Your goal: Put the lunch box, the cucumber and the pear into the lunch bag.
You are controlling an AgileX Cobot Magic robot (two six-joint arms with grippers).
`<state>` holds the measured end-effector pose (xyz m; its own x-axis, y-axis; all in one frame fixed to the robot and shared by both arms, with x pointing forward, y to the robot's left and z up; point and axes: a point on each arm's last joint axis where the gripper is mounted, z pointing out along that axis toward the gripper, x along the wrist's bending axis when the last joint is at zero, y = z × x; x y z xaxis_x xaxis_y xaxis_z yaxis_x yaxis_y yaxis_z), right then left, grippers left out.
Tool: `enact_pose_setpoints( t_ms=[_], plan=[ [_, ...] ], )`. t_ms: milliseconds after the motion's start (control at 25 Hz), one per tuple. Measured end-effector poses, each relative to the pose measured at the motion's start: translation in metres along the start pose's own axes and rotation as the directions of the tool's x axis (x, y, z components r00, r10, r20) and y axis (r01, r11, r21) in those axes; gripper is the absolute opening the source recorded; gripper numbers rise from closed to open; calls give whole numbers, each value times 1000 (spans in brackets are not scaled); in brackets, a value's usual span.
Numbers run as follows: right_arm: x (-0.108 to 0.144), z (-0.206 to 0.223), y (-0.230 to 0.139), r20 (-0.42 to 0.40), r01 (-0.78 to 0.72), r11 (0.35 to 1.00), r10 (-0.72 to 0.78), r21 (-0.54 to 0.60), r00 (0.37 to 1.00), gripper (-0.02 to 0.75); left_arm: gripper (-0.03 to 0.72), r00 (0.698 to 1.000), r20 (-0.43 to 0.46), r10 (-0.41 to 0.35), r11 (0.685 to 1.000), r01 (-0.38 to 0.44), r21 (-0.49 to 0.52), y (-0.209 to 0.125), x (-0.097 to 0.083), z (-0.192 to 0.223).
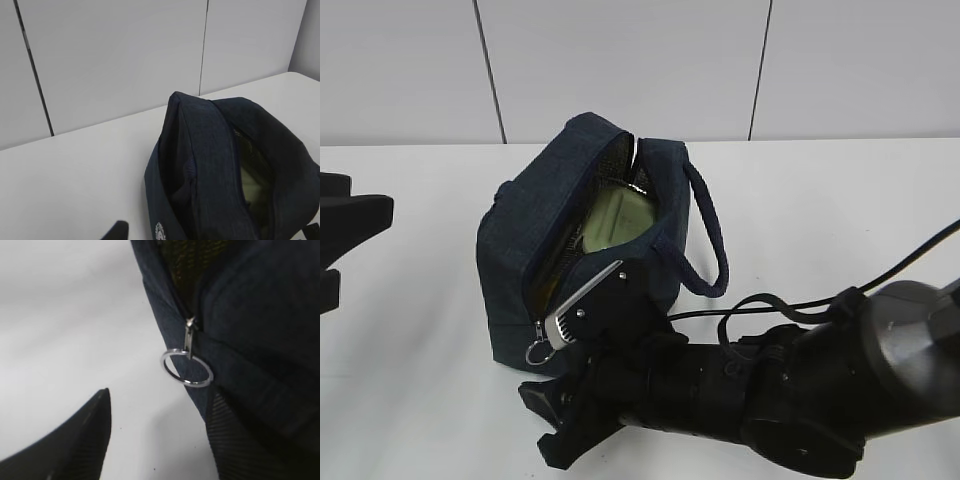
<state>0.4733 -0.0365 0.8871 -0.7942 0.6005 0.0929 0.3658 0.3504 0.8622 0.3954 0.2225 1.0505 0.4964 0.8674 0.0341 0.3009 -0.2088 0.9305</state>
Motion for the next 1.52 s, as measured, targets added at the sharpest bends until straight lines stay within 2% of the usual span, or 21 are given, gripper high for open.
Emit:
enact_pose_setpoints(
  t_ms=[520,920,1520],
  plan=[
    [-3,8,-6,22,-37,999,36,14,999,466,270,1000,2,-26,1000,26,-2,0,0,0],
    [-4,15,6,20,-34,999,35,-30,999,466,270,1000,2,-30,1000,30,-2,0,0,0],
    [-6,22,3,35,-25,999,24,28,999,452,270,999,2,-33,999,33,-3,0,0,0]
  ],
)
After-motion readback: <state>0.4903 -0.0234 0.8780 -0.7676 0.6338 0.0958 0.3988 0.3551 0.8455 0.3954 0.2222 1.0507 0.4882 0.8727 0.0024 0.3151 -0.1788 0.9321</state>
